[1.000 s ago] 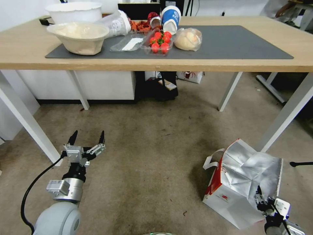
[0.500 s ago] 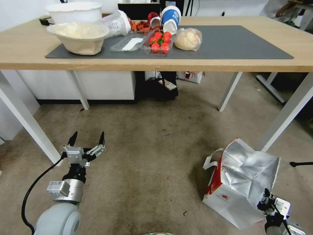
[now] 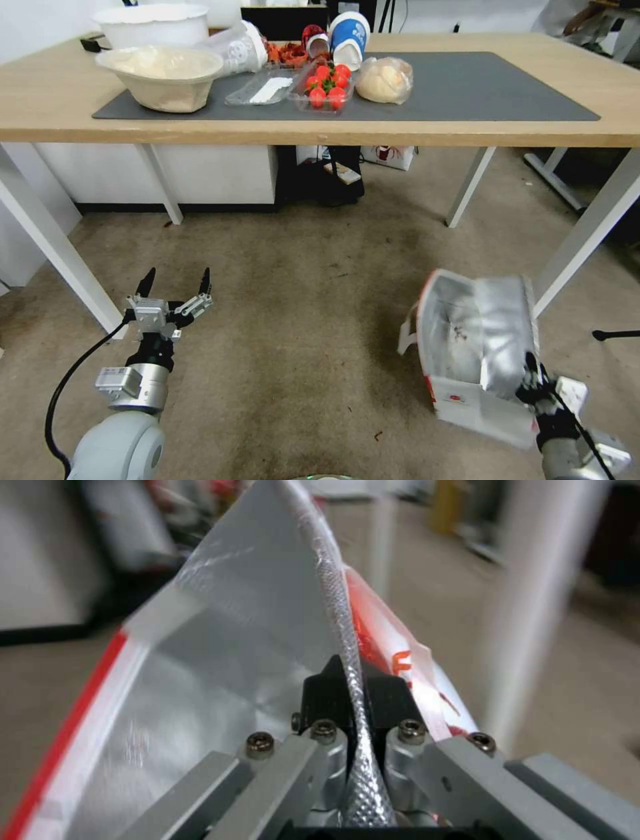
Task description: Pick up the food delivery bag from the floor and place it on the table.
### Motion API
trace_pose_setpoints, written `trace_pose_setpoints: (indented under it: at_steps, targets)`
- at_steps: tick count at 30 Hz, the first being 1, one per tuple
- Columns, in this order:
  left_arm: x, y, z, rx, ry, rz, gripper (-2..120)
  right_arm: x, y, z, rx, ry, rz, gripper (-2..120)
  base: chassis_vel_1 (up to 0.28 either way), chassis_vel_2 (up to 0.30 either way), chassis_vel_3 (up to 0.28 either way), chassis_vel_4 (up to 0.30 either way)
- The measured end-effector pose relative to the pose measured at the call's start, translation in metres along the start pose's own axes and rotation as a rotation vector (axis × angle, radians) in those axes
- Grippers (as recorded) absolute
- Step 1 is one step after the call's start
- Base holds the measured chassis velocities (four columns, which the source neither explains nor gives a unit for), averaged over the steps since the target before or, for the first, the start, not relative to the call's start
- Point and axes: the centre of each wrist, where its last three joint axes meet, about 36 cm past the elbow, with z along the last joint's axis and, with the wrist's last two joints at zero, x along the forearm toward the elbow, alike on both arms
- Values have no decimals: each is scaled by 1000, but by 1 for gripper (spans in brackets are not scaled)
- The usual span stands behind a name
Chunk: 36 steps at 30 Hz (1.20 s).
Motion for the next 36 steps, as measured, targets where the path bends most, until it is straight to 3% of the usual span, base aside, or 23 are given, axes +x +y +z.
trace_pose_setpoints:
  at_steps: [1, 4, 9, 14, 18, 22, 36]
  targets:
    - [0, 0, 0, 0, 0, 0, 100, 0, 0, 0, 0, 0, 0, 0, 0, 0, 0, 0]
    - [-1, 3, 2, 6, -8, 1, 100, -12, -4, -33, 73, -23, -199, 0, 0, 0, 0, 0]
    - [-4, 4, 3, 10, -13, -2, 100, -22, -6, -49, 143, -24, -365, 0, 0, 0, 0, 0]
    - [-6, 5, 4, 10, -18, -2, 100, -26, -8, -57, 169, -36, -449, 0, 0, 0, 0, 0]
    - [-8, 7, 5, 14, -25, 4, 100, -31, -15, -65, 143, -92, -586, 0, 0, 0, 0, 0]
    - [-11, 10, 5, 21, -30, 5, 100, -36, -34, -71, 110, -155, -799, 0, 0, 0, 0, 0]
    - [-13, 12, 2, 19, -34, -2, 100, -35, -41, -105, -34, -180, -1079, 0, 0, 0, 0, 0]
